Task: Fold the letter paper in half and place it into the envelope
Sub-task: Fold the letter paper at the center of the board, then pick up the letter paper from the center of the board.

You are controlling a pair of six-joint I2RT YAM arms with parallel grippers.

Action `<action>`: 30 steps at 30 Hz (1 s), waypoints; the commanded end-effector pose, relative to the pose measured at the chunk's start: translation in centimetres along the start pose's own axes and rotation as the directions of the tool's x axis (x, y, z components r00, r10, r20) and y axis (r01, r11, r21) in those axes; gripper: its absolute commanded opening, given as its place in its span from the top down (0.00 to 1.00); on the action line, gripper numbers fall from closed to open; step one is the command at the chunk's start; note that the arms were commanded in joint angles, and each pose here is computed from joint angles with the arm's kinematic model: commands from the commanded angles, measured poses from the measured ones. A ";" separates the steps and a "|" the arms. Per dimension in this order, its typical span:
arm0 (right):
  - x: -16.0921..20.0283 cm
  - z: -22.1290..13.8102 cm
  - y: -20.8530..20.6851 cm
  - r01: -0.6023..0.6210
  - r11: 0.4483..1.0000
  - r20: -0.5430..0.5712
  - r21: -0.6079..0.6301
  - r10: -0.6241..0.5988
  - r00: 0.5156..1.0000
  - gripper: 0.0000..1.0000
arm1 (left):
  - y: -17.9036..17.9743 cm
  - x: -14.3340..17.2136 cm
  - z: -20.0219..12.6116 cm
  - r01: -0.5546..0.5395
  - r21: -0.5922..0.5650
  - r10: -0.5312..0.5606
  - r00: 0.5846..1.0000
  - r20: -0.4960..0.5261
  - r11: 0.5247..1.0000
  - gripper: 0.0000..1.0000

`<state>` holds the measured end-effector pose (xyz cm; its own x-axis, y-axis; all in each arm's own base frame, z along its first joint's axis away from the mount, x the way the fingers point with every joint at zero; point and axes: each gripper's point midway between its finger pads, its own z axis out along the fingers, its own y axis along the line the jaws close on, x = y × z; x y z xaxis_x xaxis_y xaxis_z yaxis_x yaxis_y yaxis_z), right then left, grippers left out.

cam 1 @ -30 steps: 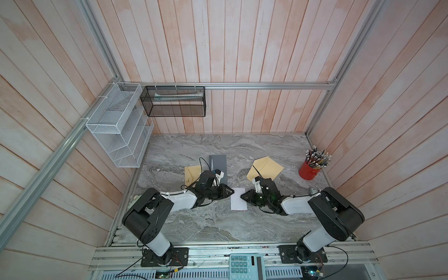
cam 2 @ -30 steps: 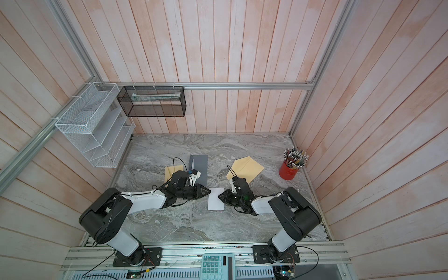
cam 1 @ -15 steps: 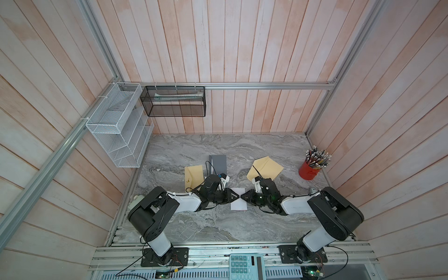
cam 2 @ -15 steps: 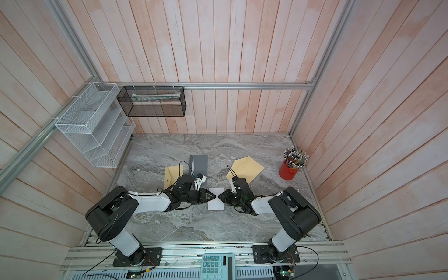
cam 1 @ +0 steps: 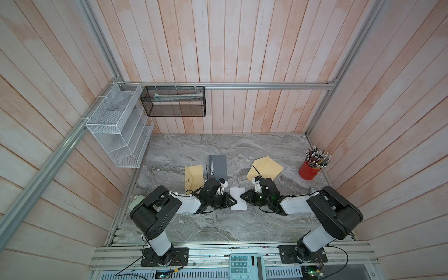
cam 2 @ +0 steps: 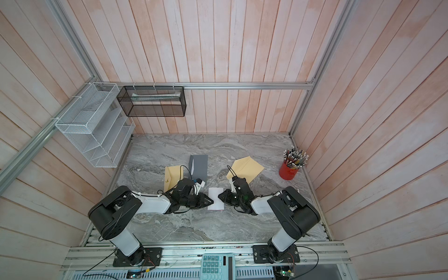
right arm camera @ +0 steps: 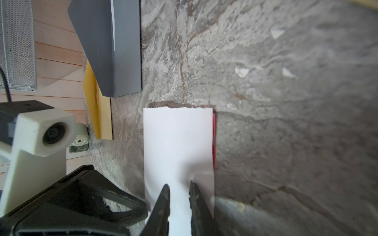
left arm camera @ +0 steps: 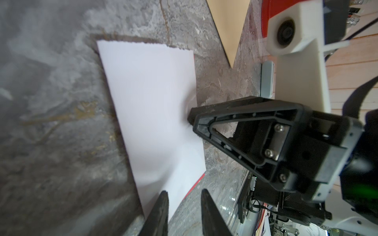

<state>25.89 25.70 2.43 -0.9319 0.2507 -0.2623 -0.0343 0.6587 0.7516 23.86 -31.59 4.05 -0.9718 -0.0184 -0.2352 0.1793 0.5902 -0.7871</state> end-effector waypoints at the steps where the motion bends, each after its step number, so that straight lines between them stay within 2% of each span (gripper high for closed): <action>1: 1.3 0.2 -2.9 -0.042 0.994 -0.036 0.105 0.046 0.998 0.79 | -0.3 -2.0 -0.9 -0.047 -0.019 0.048 0.998 0.050 0.999 0.71; 9: 1.3 0.3 -2.9 -0.040 0.994 -0.036 0.104 0.044 0.998 0.79 | 1.4 -5.2 -1.0 -0.046 -0.066 0.052 0.993 0.101 0.997 0.69; 20: 1.3 0.6 -2.7 -0.039 0.995 -0.046 0.095 0.043 0.998 0.79 | 3.4 -5.0 0.9 -0.019 -0.092 0.025 0.998 0.062 0.996 0.69; 25: 1.2 0.6 -2.4 -0.032 0.996 -0.044 0.081 0.035 0.998 0.79 | 2.5 -4.6 0.8 -0.035 -0.040 0.037 0.998 0.058 0.999 0.70; 30: 1.1 0.7 -2.4 -0.034 0.996 -0.047 0.079 0.038 0.998 0.79 | 0.8 -4.5 0.2 -0.061 0.042 0.058 0.996 0.069 0.997 0.75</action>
<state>26.17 25.97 2.43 -0.9322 0.2488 -0.2629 -0.0387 0.6536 0.7558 28.83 -30.77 3.23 -0.9532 -0.0525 -0.2976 0.2063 0.6067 -0.7677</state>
